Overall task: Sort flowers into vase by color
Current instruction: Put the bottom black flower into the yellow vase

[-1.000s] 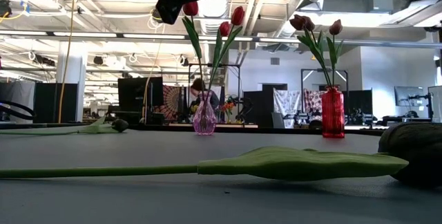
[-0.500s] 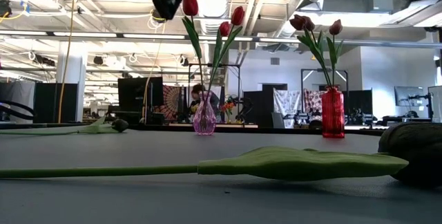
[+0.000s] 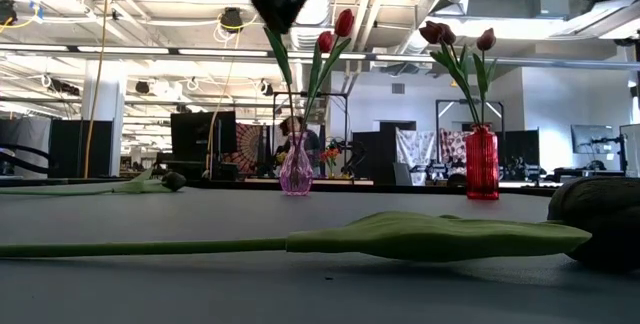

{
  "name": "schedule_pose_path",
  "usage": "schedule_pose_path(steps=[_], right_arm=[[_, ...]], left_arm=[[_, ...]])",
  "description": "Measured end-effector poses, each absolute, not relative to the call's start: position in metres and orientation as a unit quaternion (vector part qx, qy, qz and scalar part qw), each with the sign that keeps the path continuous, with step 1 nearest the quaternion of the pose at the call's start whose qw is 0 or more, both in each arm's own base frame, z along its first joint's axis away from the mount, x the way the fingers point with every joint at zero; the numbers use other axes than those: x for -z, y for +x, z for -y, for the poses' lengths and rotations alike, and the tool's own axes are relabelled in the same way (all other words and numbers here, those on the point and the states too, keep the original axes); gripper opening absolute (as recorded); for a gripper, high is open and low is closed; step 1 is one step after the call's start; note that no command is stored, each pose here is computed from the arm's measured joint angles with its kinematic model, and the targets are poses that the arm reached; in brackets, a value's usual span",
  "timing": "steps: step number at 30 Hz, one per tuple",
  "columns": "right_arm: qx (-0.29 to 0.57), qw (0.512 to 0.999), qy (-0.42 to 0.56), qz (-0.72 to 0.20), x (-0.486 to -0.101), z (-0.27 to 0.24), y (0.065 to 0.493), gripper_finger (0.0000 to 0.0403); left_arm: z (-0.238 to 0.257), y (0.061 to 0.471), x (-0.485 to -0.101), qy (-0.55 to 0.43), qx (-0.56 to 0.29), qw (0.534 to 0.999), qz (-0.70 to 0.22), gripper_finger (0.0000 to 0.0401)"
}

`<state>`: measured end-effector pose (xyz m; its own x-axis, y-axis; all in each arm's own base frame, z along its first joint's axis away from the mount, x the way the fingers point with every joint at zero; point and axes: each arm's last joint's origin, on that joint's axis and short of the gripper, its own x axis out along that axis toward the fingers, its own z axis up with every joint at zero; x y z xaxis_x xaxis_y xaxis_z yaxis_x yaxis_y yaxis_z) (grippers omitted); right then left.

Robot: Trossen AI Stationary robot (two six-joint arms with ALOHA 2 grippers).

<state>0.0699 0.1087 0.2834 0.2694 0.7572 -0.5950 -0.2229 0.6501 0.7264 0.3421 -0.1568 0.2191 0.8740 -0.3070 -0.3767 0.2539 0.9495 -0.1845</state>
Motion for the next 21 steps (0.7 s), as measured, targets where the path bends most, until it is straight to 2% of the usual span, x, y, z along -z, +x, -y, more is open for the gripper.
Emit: schedule_pose_path(steps=[4, 10, 21], right_arm=[[-0.315, 0.747, 0.274, -0.517, -0.283, -0.109, 0.070, 0.0191], [-0.318, 0.750, 0.266, -0.515, -0.282, -0.108, 0.070, 0.0191], [-0.309, 0.754, 0.238, -0.528, -0.278, -0.105, 0.068, 0.0191]], left_arm=[[0.183, 0.359, -0.213, -0.054, 0.150, 0.950, -0.269, 0.0172], [0.211, 0.359, -0.202, -0.035, 0.087, 0.911, -0.401, 0.0156], [0.225, 0.361, -0.156, -0.036, 0.050, 0.885, -0.462, 0.0144]])
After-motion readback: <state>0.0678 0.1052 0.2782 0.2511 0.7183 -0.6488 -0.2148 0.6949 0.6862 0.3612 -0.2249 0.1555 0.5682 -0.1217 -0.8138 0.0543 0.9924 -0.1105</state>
